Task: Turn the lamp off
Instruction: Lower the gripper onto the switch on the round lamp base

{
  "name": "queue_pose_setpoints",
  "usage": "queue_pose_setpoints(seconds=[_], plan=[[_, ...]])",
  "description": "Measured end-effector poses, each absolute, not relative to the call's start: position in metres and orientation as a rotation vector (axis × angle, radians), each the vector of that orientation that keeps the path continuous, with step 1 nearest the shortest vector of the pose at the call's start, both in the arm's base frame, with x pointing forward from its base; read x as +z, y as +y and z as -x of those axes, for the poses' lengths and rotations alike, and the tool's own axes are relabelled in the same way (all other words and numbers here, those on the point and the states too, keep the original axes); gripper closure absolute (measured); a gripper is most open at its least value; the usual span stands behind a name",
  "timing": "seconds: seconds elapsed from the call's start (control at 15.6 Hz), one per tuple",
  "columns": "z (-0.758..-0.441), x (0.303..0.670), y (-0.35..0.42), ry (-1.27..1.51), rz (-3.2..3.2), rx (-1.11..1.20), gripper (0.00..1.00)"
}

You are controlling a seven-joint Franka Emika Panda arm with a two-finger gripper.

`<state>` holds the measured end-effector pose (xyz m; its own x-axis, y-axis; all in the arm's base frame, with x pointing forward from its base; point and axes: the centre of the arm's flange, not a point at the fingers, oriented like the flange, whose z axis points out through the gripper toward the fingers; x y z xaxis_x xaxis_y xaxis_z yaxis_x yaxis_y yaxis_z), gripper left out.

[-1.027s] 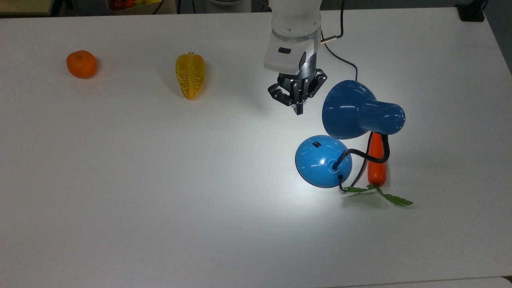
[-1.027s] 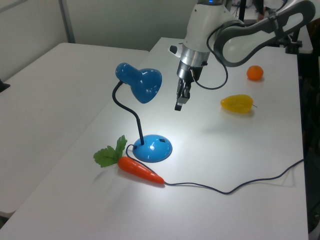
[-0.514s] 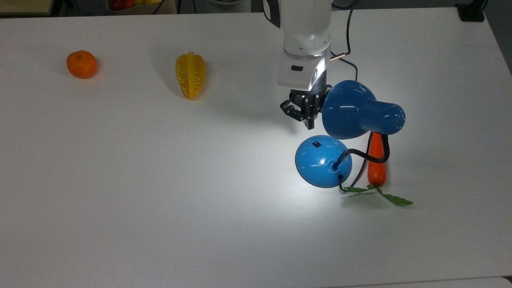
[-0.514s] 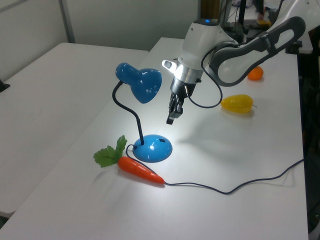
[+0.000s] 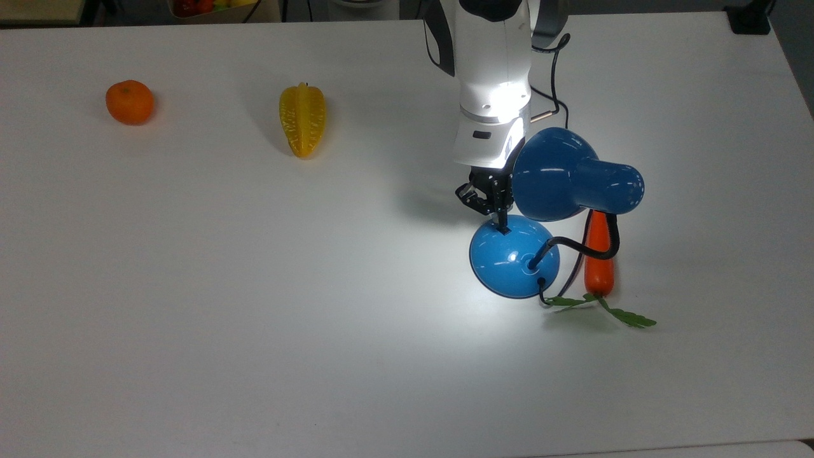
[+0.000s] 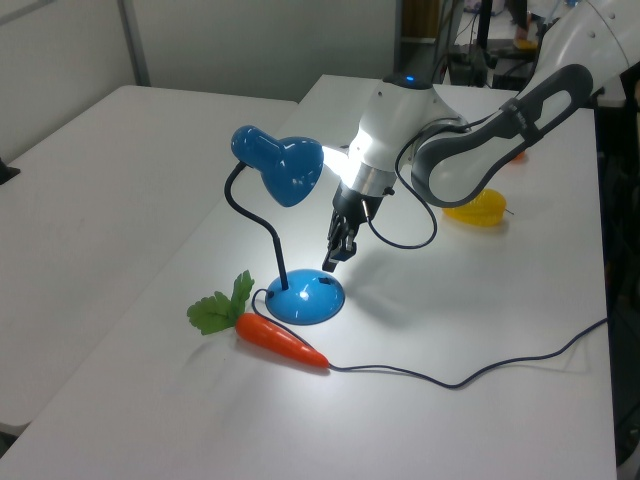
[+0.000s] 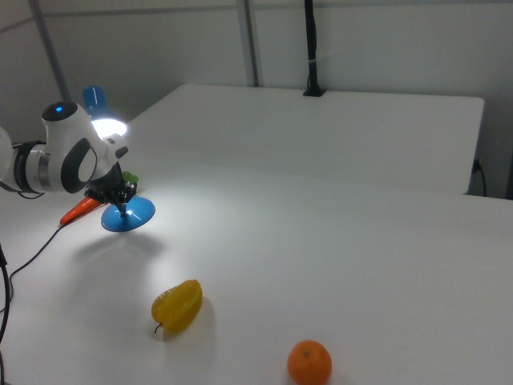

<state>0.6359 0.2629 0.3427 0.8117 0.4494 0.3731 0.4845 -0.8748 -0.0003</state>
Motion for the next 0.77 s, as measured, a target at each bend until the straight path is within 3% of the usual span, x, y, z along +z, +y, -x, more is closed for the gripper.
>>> queue_pose_setpoints(seconds=[0.77], plan=[[-0.638, 0.328, 0.264, -0.774, 2.902, -0.573, 0.99]])
